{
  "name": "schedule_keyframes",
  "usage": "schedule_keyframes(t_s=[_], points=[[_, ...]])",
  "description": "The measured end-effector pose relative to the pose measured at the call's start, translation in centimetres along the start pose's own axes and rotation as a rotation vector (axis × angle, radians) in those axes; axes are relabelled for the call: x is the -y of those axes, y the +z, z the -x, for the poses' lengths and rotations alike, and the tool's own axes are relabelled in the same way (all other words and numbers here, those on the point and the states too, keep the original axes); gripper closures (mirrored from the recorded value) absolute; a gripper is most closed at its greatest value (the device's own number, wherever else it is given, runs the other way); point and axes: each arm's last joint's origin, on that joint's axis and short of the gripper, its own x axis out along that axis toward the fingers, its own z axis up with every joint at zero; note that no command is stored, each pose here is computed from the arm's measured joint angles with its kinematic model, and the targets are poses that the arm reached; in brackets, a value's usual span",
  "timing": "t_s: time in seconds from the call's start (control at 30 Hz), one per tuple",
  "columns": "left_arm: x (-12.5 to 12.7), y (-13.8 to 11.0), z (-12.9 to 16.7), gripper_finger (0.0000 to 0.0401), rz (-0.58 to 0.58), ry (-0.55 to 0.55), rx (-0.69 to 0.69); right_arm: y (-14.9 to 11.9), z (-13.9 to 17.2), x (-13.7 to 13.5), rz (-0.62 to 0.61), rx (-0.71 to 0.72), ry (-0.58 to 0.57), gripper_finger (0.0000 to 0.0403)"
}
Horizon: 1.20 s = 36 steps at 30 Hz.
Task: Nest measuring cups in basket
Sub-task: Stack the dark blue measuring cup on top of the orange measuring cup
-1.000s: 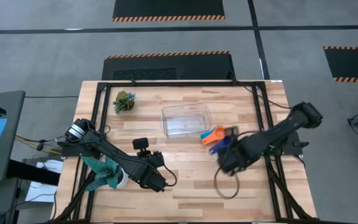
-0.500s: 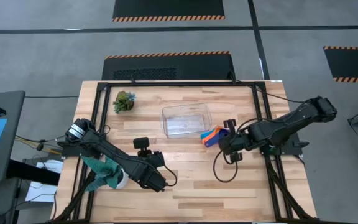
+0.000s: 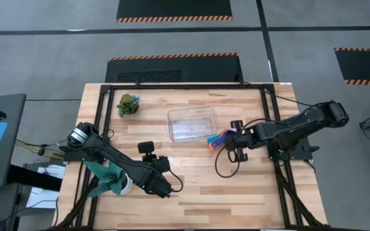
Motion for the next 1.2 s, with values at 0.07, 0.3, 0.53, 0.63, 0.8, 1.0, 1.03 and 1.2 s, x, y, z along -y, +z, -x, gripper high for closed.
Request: schedule_keyframes(t_s=[0.07,0.3,0.53,0.63,0.8,1.0,1.03,1.2], points=[[0.00,-0.01,0.00,0.0401,0.000,-0.002,-0.002,-0.05,-0.09,0.25,-0.007,-0.006,-0.003,0.0387],[0.01,-0.02,0.00,0.0401,-0.001,-0.005,-0.005,-0.14,-0.18,0.35,0.041,-0.014,0.054,0.0337],[0.02,-0.02,-0.01,0.0401,-0.032,-0.005,-0.006,-0.13,-0.18,0.40,0.037,-0.014,0.035,0.0323],[0.02,-0.02,-0.01,0.0401,-0.032,-0.006,-0.006,-0.07,-0.22,0.58,0.024,-0.010,0.017,0.0322],[0.02,-0.02,-0.01,0.0401,-0.032,-0.006,-0.006,-0.12,-0.36,1.03,-0.063,-0.017,0.004,0.0321],[0.02,-0.02,-0.01,0.0401,-0.032,-0.006,-0.007,-0.12,-0.38,1.05,-0.084,-0.017,0.025,0.0321],[0.02,-0.02,-0.01,0.0401,-0.031,-0.006,-0.007,-0.11,-0.37,1.04,-0.088,-0.017,0.028,0.0321],[-0.05,0.04,-0.08,0.0401,-0.029,-0.007,-0.010,0.02,-0.37,1.01,-0.116,-0.005,0.036,0.0320]])
